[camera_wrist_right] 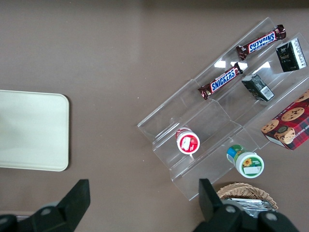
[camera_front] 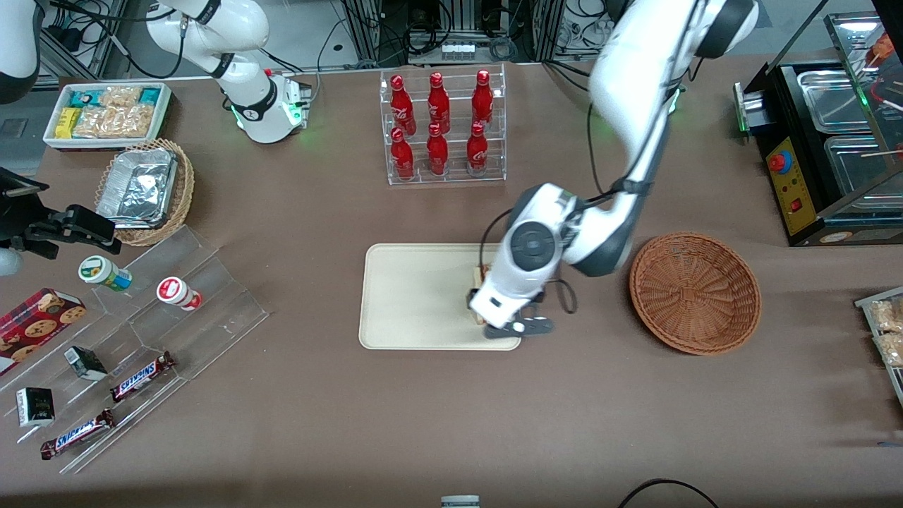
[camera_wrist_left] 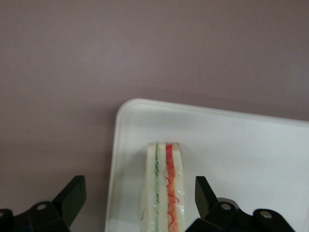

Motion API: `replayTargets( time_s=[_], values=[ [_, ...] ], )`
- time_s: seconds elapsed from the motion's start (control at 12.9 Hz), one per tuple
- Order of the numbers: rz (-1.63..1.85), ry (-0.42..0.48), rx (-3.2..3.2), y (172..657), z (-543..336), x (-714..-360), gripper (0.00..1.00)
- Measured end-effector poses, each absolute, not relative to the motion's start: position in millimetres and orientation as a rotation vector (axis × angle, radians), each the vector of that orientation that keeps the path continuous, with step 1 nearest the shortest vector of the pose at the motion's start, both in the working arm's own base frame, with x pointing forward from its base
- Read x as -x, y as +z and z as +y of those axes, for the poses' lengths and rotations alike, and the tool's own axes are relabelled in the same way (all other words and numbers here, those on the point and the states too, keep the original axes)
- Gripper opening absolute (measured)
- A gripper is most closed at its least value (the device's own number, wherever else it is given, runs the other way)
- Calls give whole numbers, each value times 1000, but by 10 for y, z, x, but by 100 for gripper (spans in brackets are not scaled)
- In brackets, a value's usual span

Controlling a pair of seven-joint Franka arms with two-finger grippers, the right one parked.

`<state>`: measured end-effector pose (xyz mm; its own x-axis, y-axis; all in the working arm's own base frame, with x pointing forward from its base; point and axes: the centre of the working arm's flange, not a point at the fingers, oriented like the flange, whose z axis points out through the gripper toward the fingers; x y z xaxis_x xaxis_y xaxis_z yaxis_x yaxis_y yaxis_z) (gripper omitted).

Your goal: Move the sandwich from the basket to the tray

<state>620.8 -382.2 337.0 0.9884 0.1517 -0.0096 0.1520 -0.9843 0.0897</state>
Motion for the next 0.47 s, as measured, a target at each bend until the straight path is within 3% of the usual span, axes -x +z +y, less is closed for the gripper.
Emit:
replayTargets(
  time_s=[0.23,0.47],
  values=[
    [378,-90,-3076,4100,-2782,-6399,100],
    [438,-36,-3100,4639,-1768,-6346,100]
  ],
)
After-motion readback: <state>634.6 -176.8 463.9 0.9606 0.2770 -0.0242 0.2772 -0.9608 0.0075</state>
